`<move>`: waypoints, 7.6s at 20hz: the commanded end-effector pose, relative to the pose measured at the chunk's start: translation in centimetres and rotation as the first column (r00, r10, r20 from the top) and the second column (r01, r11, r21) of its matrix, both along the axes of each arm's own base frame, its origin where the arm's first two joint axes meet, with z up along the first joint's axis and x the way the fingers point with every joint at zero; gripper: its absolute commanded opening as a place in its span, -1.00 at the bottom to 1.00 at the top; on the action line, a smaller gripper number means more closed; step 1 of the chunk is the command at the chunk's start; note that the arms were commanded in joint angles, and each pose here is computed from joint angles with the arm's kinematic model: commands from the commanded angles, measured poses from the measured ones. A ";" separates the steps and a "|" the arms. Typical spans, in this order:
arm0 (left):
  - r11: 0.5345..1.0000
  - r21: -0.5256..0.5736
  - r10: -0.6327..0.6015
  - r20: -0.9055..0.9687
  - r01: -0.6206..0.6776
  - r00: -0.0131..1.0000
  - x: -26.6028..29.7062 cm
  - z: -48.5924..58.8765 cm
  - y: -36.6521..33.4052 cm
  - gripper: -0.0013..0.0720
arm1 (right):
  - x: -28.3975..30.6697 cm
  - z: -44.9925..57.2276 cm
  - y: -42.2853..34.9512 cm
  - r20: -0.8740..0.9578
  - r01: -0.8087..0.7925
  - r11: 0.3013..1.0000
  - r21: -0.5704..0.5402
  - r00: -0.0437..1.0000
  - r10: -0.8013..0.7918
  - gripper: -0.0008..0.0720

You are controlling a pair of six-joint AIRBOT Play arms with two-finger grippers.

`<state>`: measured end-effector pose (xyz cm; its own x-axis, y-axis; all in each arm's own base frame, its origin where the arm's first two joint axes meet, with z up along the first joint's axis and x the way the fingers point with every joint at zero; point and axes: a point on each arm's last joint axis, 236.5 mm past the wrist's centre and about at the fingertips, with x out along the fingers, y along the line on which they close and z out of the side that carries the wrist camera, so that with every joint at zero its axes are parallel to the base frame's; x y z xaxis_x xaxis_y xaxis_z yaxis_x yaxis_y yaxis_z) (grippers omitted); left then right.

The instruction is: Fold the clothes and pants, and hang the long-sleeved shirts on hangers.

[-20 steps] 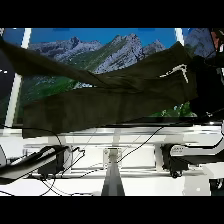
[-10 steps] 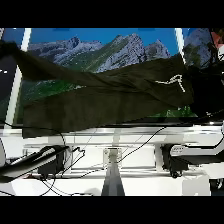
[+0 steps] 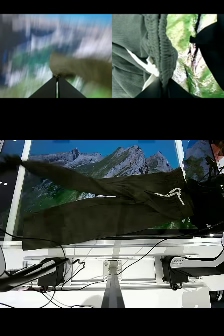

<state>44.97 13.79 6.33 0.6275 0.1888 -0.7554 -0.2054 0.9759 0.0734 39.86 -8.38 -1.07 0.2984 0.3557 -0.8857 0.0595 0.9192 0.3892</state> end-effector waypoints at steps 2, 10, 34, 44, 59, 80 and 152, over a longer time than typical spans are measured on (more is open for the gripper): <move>0.997 0.028 -0.051 -0.464 0.072 0.884 -10.5 -11.5 1.7 -0.93 | 0.0 0.0 0.0 0.000 0.000 1.000 -0.001 1.000 0.000 -0.90; 0.989 0.086 0.149 -0.449 -0.123 0.881 -12.8 -10.4 8.3 -0.93 | 0.6 0.0 -0.6 0.024 0.015 1.000 -0.022 1.000 -0.014 -0.90; 0.961 -0.259 0.118 0.068 -0.096 0.991 5.1 -13.7 4.6 0.95 | -3.8 -1.7 -2.7 -0.158 -0.062 0.989 -0.132 0.987 0.041 -0.90; 0.967 -0.237 0.134 0.142 -0.098 0.981 9.3 -14.9 2.1 -0.32 | -3.1 -1.6 -2.8 -0.129 -0.048 0.990 -0.136 0.991 0.030 -0.90; 0.999 0.041 0.000 0.644 -0.034 0.765 12.2 17.1 4.3 -0.93 | -1.3 -1.5 -3.9 -0.055 -0.010 0.983 -0.183 0.999 0.000 -0.90; 0.976 -0.118 0.115 -0.424 -0.180 0.898 -12.5 -14.9 10.4 -0.93 | 3.2 -0.1 -4.9 0.132 0.102 0.977 -0.186 0.988 -0.078 -0.90; 0.672 -0.311 0.280 -0.733 -0.672 0.620 -35.5 -13.8 -2.4 0.79 | 8.3 11.0 -2.2 0.483 0.181 0.913 -0.365 0.875 0.020 0.58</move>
